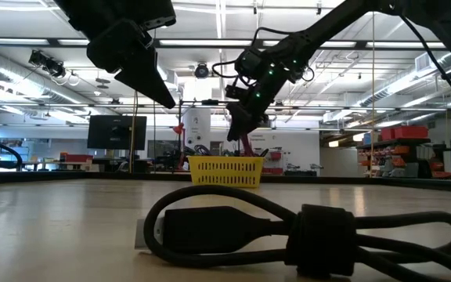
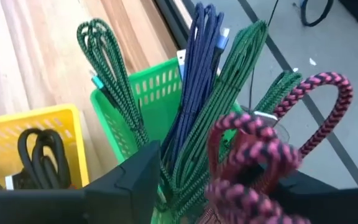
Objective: Pick & Place USB Port
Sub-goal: Put the pink charger cable into the green basket
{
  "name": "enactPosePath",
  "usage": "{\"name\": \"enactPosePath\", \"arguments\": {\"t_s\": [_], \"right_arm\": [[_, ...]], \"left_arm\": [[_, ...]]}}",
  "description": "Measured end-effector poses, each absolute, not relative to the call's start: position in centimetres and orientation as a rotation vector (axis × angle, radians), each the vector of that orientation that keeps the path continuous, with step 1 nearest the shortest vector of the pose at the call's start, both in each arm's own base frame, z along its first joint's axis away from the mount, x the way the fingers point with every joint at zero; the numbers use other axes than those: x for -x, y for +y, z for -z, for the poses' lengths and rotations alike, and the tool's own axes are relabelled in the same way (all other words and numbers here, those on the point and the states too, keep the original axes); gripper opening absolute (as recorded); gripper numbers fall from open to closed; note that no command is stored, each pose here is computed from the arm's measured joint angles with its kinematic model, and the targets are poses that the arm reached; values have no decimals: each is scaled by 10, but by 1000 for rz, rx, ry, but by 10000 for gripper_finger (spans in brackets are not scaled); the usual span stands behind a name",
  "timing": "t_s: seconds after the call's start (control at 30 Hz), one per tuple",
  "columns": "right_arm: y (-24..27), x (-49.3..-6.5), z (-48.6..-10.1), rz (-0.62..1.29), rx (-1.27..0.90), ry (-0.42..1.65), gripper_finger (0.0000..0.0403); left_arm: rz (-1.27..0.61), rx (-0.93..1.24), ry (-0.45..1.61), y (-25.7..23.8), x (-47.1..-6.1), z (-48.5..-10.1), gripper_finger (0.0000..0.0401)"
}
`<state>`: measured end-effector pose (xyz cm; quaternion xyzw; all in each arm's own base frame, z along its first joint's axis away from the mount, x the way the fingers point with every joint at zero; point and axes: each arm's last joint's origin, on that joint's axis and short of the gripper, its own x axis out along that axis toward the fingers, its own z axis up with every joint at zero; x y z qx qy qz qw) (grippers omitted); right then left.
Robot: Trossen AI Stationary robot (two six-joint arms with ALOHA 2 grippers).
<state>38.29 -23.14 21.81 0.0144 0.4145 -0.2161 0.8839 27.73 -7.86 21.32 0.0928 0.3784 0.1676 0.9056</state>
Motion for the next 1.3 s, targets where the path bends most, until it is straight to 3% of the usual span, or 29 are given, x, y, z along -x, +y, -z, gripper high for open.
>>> {"name": "enactPosePath", "arguments": {"t_s": [0.27, 0.57, 1.3], "right_arm": [[-231, -381, -220, 467, -12, 878, 195], [-226, -376, -252, 484, 25, 786, 195], [-217, -382, -243, 361, -74, 787, 194]], "left_arm": [[-346, -192, 783, -79, -277, -213, 55], [-365, -201, 811, -73, -274, -204, 55], [-373, -204, 786, -71, -277, -206, 55]]}}
